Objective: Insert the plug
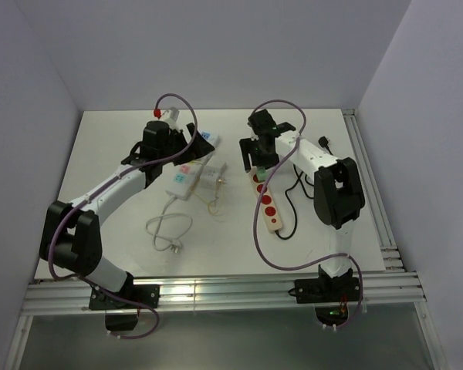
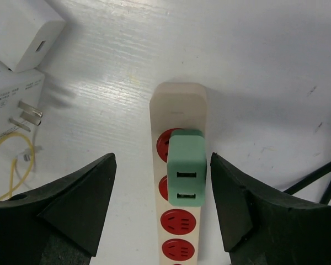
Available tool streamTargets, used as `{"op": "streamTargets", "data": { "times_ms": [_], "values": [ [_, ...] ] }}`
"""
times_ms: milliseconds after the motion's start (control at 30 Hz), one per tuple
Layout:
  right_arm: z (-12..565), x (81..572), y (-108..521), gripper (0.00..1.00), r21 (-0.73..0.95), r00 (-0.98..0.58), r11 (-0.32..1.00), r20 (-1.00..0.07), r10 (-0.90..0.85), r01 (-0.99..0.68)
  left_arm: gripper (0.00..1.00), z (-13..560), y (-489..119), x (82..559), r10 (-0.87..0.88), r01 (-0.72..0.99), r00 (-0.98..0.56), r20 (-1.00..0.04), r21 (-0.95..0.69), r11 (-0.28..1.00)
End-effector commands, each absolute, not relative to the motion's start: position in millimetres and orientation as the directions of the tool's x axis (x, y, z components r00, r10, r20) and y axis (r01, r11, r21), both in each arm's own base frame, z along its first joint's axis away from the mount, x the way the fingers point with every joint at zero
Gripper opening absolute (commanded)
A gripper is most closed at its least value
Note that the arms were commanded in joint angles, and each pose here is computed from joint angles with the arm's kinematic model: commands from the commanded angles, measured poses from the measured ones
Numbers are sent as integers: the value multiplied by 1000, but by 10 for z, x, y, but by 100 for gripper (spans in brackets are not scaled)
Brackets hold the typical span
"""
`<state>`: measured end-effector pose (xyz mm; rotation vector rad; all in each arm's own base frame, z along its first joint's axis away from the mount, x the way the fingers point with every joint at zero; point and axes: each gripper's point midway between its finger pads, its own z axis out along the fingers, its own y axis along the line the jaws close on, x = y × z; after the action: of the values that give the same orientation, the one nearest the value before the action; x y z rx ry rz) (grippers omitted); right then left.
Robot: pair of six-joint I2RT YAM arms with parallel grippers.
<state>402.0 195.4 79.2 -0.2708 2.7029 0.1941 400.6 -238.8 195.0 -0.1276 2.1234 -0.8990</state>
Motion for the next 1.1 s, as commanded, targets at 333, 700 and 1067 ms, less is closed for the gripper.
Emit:
{"op": "streamTargets", "data": {
  "times_ms": [333,700,1067],
  "values": [
    [1708,3812,2115,74,157,-730,946,-675,-107,-283,100,1747,-1757,4336,-410,39,-638,-652,-559,828],
    [1715,3650,2222,66,197,-673,923,-735,-85,-331,99,1284,-1129,4801,-519,-52,-663,-540,-658,751],
    [1729,3629,2255,64,207,-665,914,-742,-85,-349,92,946,-1372,5016,-529,-10,-734,-426,-772,635]
  ]
}}
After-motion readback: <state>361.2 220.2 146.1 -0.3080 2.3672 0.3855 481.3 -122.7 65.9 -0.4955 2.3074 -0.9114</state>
